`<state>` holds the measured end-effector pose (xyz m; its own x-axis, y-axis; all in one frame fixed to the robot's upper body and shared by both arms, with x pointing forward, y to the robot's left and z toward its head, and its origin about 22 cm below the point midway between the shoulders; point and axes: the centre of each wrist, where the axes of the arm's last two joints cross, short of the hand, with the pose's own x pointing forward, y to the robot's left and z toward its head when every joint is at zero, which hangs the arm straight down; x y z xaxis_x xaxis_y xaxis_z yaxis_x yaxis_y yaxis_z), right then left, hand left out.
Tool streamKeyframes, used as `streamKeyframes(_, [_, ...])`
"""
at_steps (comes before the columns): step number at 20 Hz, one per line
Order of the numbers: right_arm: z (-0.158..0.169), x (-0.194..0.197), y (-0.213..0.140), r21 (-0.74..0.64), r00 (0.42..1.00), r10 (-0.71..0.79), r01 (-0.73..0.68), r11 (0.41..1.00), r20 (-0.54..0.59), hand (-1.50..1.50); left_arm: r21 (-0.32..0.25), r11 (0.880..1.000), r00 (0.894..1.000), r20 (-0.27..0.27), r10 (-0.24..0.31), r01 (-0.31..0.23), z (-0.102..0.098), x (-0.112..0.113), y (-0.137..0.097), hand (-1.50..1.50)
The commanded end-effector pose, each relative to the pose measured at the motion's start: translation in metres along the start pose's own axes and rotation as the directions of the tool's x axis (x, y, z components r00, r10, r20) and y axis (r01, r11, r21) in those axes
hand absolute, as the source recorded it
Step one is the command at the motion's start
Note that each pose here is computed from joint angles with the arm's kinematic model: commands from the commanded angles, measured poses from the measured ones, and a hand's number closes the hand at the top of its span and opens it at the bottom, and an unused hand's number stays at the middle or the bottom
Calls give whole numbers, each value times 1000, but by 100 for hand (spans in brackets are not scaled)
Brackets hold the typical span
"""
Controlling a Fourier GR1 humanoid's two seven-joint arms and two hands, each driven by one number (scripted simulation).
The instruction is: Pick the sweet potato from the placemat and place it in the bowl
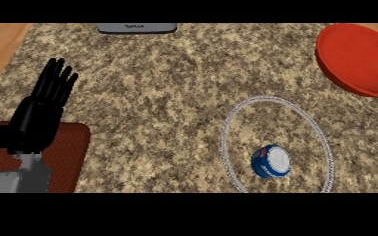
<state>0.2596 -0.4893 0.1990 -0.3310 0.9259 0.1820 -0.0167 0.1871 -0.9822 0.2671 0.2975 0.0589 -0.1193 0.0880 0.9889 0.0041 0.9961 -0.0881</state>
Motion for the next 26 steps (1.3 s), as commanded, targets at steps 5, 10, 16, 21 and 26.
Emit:
streamKeyframes(5, [-8,-23,-15,-151,985,-93,72,986,-143,150,-31,999,1000,10,14,-14,-2,16,-8,0])
streamKeyframes(10, [-33,-41,-41,-212,967,-159,116,970,-198,150,-46,999,1000,12,15,-15,-17,-2,-17,0])
streamKeyframes(16, [-69,-48,-13,-266,947,-244,185,946,-210,150,-81,997,1000,16,15,-14,-10,13,-9,0])
streamKeyframes(21, [-88,-48,17,-254,945,-250,194,948,-210,150,-91,996,999,28,20,-17,-14,-1,-20,0])
streamKeyframes(26, [-91,-50,0,-203,945,-213,164,965,-249,150,-84,996,999,37,12,-9,-17,0,-23,0])
